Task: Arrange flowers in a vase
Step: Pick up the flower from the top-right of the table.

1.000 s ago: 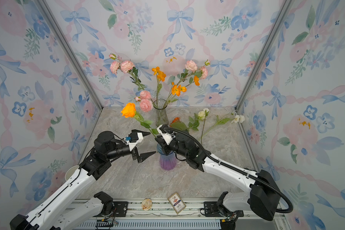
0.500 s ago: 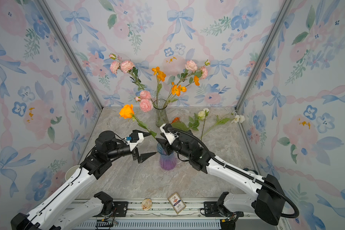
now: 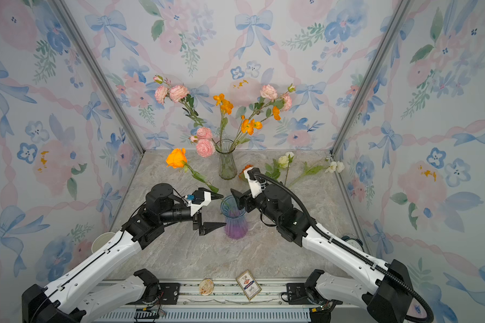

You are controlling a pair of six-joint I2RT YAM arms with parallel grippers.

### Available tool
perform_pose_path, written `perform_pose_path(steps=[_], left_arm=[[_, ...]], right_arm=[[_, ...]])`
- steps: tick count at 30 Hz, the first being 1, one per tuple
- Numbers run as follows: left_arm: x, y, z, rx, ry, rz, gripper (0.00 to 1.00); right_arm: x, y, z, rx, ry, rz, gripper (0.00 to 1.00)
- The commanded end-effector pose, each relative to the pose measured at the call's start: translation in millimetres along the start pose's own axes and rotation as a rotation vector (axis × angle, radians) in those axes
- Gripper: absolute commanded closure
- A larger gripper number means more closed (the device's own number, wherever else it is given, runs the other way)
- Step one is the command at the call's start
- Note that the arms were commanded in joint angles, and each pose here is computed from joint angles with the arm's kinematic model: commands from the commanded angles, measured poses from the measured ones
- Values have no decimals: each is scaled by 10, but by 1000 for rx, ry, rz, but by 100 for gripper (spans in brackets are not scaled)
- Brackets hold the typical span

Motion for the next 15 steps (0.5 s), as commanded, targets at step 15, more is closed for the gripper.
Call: perform_pose_path(steps=[15], left_arm=[[-96,372,94,250,86,-415,2]], right_arm=[[-2103,508,790,408,388,653,32]])
Point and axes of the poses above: each gripper's point midway between its finger pads, its own y axis out along the fingers, its own x axis along the line the jaws close on, z = x × y, the point moved 7 cm from there along -y, back along the fingers, and after that the axes turned 11 degrees about y, right-handed, at the moved point
